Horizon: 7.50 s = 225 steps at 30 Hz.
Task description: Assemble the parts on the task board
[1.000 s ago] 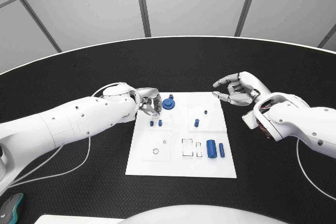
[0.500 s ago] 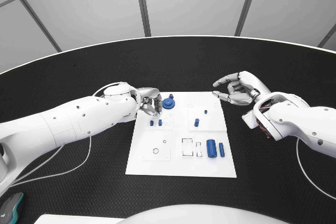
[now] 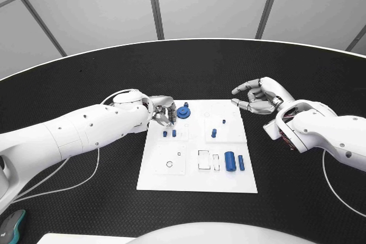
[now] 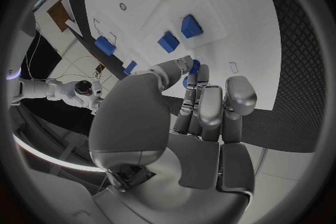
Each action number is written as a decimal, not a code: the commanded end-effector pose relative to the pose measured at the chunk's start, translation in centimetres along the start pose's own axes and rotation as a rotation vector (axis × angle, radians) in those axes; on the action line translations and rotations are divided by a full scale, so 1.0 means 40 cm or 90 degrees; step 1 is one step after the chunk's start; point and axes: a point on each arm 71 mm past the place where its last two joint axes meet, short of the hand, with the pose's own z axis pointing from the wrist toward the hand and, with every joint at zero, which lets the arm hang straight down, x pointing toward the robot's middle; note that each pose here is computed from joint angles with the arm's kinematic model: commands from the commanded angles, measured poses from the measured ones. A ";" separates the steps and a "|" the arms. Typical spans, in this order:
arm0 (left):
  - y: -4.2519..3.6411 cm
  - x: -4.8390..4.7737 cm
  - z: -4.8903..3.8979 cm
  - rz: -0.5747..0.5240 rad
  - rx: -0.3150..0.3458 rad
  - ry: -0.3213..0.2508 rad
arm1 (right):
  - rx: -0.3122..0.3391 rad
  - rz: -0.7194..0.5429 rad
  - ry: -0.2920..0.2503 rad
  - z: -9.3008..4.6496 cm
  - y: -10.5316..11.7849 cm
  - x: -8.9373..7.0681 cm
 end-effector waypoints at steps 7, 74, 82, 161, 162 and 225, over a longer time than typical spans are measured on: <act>0.002 0.000 0.001 0.000 -0.003 0.001 | 0.000 0.000 -0.001 0.000 0.000 0.000; 0.154 -0.043 -0.230 -0.951 0.163 -0.132 | -0.075 -0.526 0.185 0.085 0.024 0.125; 0.144 -0.042 -0.243 -0.973 0.177 -0.129 | -0.078 -0.531 0.202 0.104 0.030 0.149; 0.131 -0.040 -0.247 -0.979 0.186 -0.110 | -0.052 -0.549 0.227 0.124 -0.001 0.205; 0.131 -0.040 -0.247 -0.979 0.186 -0.110 | -0.053 -0.548 0.225 0.124 -0.001 0.204; 0.102 -0.043 -0.196 -0.978 0.202 -0.096 | -0.268 -0.422 0.286 0.009 0.253 0.441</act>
